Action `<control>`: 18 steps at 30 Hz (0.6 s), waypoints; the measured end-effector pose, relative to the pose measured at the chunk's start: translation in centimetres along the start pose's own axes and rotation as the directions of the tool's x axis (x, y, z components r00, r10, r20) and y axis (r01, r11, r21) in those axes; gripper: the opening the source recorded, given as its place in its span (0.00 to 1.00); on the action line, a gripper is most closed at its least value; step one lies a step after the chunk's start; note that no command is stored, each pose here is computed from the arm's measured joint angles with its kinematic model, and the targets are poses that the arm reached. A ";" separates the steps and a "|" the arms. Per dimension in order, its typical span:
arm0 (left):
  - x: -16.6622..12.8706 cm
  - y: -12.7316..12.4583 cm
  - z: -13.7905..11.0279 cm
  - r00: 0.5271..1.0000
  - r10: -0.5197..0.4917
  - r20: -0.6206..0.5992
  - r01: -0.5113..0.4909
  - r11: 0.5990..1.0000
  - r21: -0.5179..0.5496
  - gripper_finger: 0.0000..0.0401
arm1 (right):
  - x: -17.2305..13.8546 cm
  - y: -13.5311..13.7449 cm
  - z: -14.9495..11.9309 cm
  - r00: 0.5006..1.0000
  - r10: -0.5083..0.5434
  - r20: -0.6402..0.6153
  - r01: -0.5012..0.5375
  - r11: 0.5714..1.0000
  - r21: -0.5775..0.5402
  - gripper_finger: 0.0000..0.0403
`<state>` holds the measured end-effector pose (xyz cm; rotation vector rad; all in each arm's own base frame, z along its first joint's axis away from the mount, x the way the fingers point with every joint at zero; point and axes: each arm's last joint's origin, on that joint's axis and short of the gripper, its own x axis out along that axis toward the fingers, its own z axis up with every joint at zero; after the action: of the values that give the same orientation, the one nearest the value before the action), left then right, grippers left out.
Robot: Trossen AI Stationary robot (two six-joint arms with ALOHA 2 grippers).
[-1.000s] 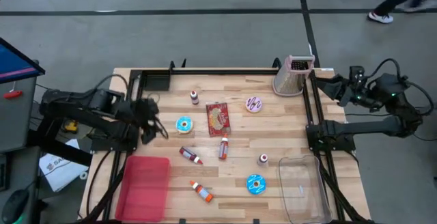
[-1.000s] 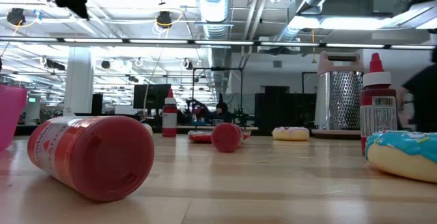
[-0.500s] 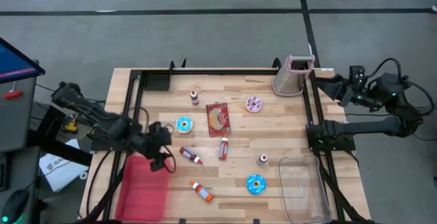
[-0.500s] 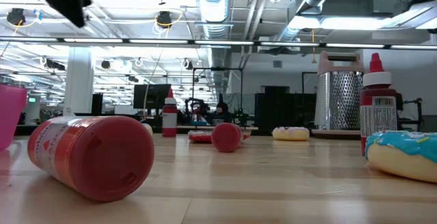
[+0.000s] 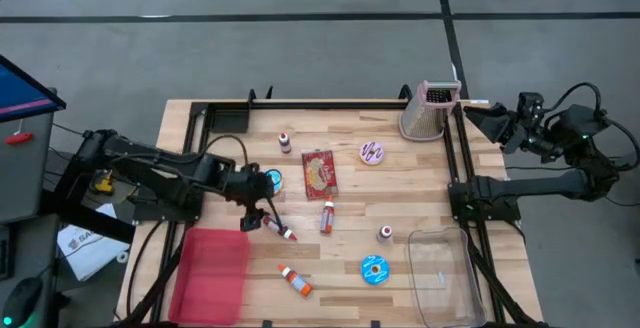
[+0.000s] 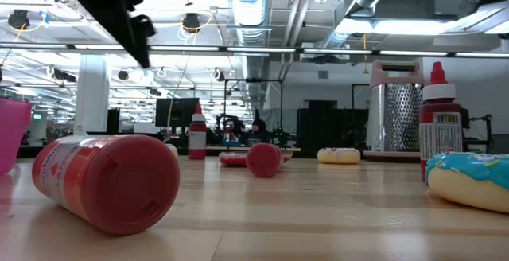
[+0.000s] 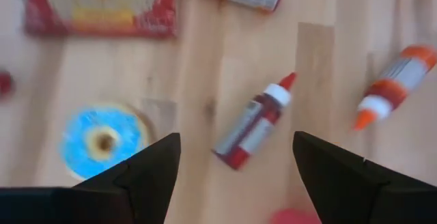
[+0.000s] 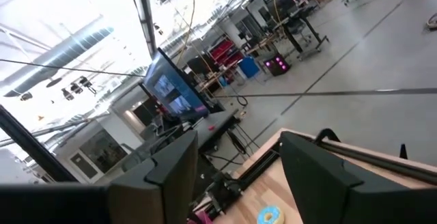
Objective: Pick & Place Food Item
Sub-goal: Put the top blue donut into the black bin
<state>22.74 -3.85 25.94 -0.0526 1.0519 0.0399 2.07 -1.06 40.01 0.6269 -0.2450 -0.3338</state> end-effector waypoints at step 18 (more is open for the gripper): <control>4.9 6.5 -3.4 0.991 0.014 -0.134 -0.002 0.996 0.089 0.68 | 0.3 0.1 -0.1 1.000 -0.001 -0.004 0.001 1.000 -0.021 0.50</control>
<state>21.82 2.48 19.83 0.0294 1.1873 -0.0034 2.43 -1.08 40.08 0.6072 -0.2367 -0.3358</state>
